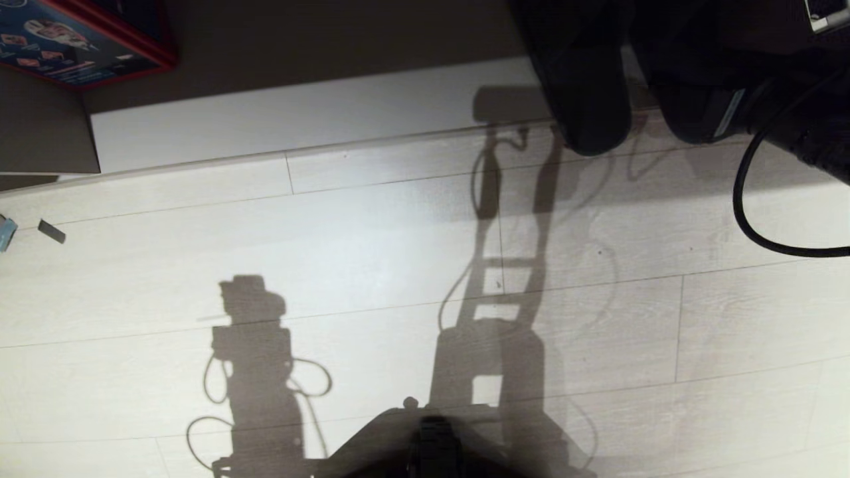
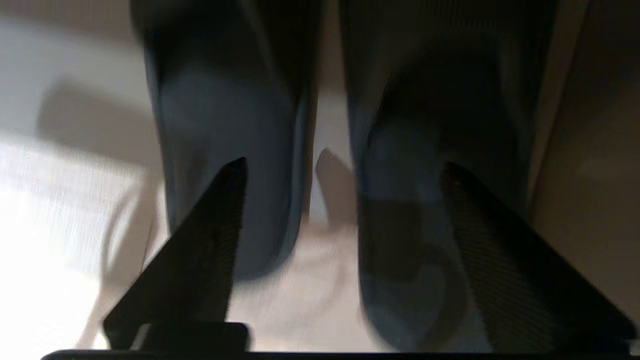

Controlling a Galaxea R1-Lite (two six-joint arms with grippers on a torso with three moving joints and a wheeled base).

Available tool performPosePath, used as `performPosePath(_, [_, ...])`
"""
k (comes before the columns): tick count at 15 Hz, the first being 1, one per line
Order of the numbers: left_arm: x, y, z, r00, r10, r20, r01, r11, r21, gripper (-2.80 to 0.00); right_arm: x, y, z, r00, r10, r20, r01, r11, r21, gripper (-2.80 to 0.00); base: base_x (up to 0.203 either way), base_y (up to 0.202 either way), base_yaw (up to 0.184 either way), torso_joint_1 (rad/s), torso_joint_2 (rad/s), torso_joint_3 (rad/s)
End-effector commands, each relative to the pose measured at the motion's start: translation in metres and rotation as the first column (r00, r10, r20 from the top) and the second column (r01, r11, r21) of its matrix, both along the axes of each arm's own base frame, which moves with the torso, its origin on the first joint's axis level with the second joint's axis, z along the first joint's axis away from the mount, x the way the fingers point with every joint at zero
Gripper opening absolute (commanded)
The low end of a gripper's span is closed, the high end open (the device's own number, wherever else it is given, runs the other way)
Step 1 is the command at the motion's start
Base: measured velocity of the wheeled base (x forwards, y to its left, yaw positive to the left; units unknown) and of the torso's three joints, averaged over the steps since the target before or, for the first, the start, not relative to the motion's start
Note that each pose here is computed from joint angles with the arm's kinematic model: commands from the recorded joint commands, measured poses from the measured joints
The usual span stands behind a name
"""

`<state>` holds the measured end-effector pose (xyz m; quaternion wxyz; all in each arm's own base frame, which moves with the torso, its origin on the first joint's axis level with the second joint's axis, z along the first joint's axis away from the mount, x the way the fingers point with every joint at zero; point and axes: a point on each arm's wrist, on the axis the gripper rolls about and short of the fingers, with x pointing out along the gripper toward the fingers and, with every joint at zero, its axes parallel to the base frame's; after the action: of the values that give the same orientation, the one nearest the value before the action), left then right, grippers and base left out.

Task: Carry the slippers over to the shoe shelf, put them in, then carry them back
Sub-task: Pick up the slippers in the shoe cabinet

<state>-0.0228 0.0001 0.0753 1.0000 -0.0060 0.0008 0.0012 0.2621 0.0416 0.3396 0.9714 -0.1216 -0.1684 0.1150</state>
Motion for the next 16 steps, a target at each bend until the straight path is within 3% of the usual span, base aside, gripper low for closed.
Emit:
performPosePath(1, [0.000, 0.000, 0.000, 1.000, 0.000, 0.000, 0.000, 1.000, 0.000, -2.80, 0.014, 0.005, 0.000, 1.000, 0.014, 0.025, -0.014, 1.000, 0.001, 0.00, 0.000, 0.000, 0.000, 0.000, 0.00, 0.000])
performPosePath(6, [0.000, 0.000, 0.000, 1.000, 0.001, 0.000, -0.001, 1.000, 0.000, -2.80, 0.035, 0.022, 0.007, 0.996, 0.054, 0.068, -0.055, 0.999, 0.001, 0.00, 0.000, 0.000, 0.000, 0.000, 0.00, 0.000])
performPosePath(16, [0.000, 0.000, 0.000, 1.000, 0.001, 0.000, -0.001, 1.000, 0.000, -2.80, 0.079, 0.035, 0.025, 0.975, -0.003, 0.224, -0.010, 0.999, 0.054, 0.00, 0.000, 0.000, 0.000, 0.000, 0.00, 0.000])
